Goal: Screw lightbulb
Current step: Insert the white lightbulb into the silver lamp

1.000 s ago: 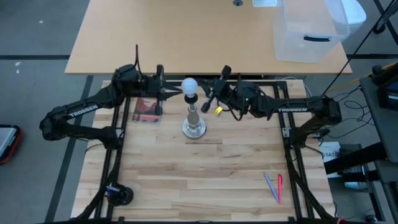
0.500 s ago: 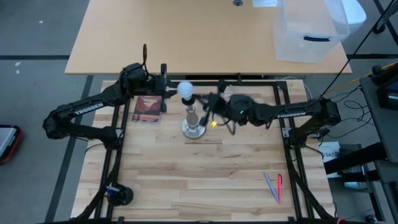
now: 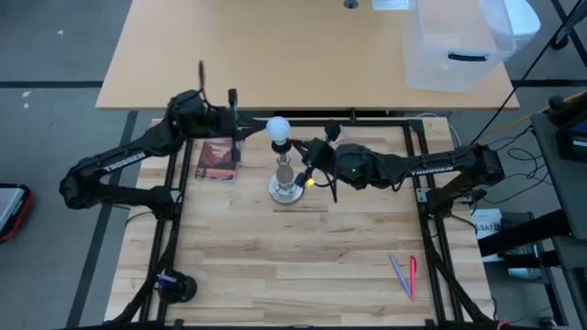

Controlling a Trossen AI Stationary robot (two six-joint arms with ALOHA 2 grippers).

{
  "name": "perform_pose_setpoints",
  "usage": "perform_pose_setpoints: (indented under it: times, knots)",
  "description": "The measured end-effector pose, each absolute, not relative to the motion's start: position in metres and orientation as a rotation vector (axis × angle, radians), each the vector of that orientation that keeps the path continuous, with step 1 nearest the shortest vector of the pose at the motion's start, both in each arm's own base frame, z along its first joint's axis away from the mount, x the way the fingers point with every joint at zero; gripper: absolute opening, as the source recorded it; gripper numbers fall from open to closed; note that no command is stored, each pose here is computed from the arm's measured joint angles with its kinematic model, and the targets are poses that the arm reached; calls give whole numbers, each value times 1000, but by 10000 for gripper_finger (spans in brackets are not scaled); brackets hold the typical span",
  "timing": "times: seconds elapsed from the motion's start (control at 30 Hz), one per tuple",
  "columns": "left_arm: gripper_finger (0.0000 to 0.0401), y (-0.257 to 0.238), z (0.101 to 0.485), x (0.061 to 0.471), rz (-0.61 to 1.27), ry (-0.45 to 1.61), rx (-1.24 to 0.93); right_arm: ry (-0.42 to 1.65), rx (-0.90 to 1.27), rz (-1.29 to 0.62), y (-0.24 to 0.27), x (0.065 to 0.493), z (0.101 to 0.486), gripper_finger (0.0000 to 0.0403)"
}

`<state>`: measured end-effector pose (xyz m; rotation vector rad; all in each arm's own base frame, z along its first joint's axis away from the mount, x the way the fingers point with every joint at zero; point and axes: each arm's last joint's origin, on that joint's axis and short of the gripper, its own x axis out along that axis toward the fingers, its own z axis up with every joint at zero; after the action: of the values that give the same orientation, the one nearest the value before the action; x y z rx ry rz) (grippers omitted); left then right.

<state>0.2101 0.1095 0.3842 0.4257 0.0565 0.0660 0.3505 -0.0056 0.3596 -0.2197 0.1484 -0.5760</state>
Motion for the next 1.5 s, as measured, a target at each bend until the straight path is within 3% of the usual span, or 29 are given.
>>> perform_pose_setpoints:
  times: [0.43, 0.7, 1.0, 1.5]
  knots:
    - [29, 93, 391, 203, -139, -10, 440, 20, -299, -721, -32, 348, 378, 0]
    - [29, 92, 386, 216, -172, -11, 436, -111, -289, -566, -51, 349, 387, 0]
    - [29, 95, 383, 220, -166, -12, 438, -123, -292, -478, -58, 350, 385, 0]
    - [29, 108, 383, 214, -119, 3, 434, -58, -295, -496, -42, 352, 381, 0]
